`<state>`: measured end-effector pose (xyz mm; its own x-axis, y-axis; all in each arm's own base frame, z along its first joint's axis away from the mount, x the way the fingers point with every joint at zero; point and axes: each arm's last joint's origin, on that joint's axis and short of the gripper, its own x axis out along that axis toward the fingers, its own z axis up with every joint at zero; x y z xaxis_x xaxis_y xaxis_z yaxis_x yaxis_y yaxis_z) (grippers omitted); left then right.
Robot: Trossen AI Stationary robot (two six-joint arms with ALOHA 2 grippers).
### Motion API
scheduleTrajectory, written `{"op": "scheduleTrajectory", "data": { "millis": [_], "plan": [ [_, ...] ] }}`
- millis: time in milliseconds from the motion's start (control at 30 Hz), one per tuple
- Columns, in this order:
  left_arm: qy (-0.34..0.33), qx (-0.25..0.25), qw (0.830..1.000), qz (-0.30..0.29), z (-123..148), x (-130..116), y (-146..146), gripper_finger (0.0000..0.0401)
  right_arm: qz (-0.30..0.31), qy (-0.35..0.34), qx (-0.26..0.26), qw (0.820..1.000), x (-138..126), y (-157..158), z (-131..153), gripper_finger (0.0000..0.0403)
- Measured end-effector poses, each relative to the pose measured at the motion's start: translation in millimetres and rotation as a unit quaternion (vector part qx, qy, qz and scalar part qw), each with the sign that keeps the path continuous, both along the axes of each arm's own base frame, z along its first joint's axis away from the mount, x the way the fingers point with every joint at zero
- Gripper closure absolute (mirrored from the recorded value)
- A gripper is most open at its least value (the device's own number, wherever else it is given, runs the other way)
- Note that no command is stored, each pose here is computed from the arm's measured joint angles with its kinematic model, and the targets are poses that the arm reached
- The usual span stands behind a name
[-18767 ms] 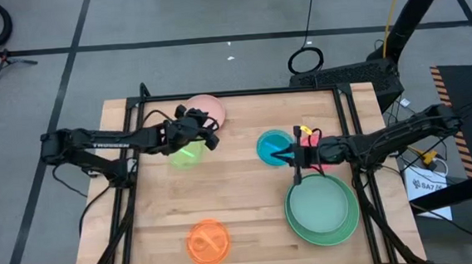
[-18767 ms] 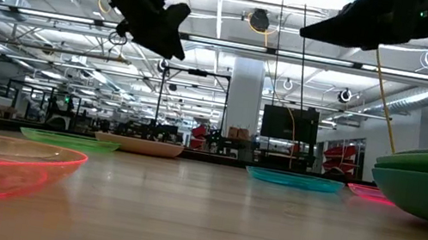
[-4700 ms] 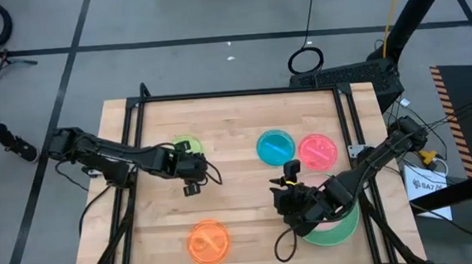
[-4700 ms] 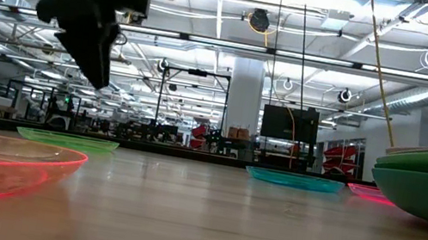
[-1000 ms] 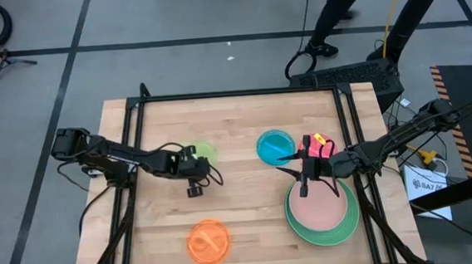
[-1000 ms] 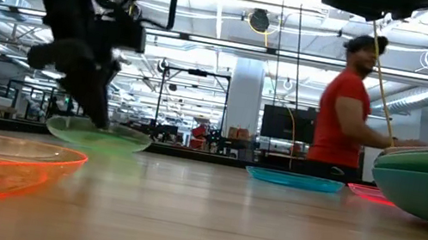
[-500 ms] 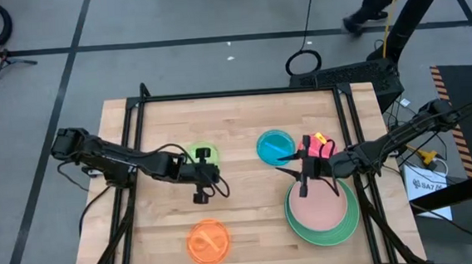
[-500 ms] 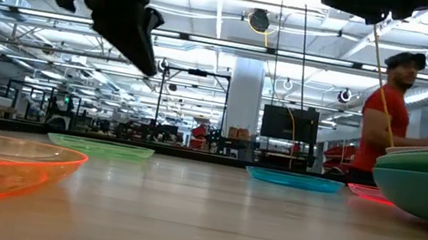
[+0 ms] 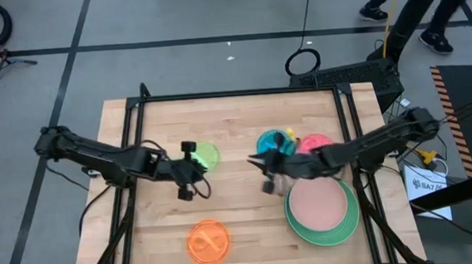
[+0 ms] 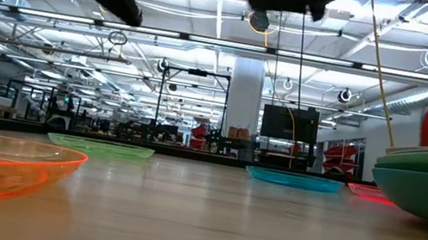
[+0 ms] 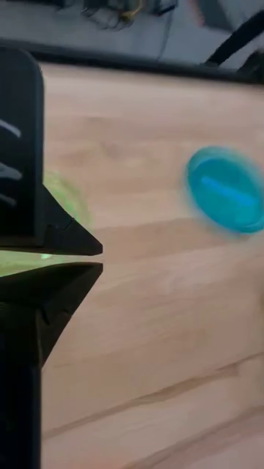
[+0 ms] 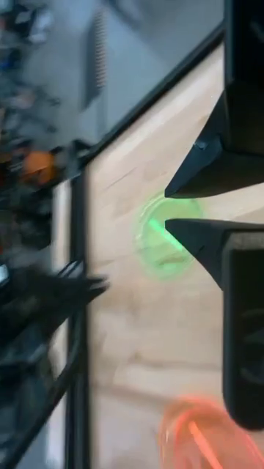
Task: Stack plastic plates
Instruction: Stack the green transparent plate on top of the light pink plate
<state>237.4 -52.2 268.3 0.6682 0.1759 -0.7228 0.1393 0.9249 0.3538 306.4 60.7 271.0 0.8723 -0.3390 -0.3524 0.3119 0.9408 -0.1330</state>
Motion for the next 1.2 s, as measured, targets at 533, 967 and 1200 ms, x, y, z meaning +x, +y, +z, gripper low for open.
{"op": "scheduleTrajectory", "data": {
  "millis": [533,967,1200],
  "plan": [
    [-0.205,0.012,0.979,0.005,65,-68,20,0.0366,-0.078,0.077,0.224,0.968,114,-55,-12,0.0384],
    [-0.255,0.025,0.966,-0.005,47,-90,27,0.0366,-0.195,0.119,0.319,0.92,150,-79,-85,0.0263],
    [-0.248,0.022,0.968,-0.005,46,-94,28,0.0366,-0.226,0.107,0.349,0.903,158,-82,-110,0.0249]
  ]
}}
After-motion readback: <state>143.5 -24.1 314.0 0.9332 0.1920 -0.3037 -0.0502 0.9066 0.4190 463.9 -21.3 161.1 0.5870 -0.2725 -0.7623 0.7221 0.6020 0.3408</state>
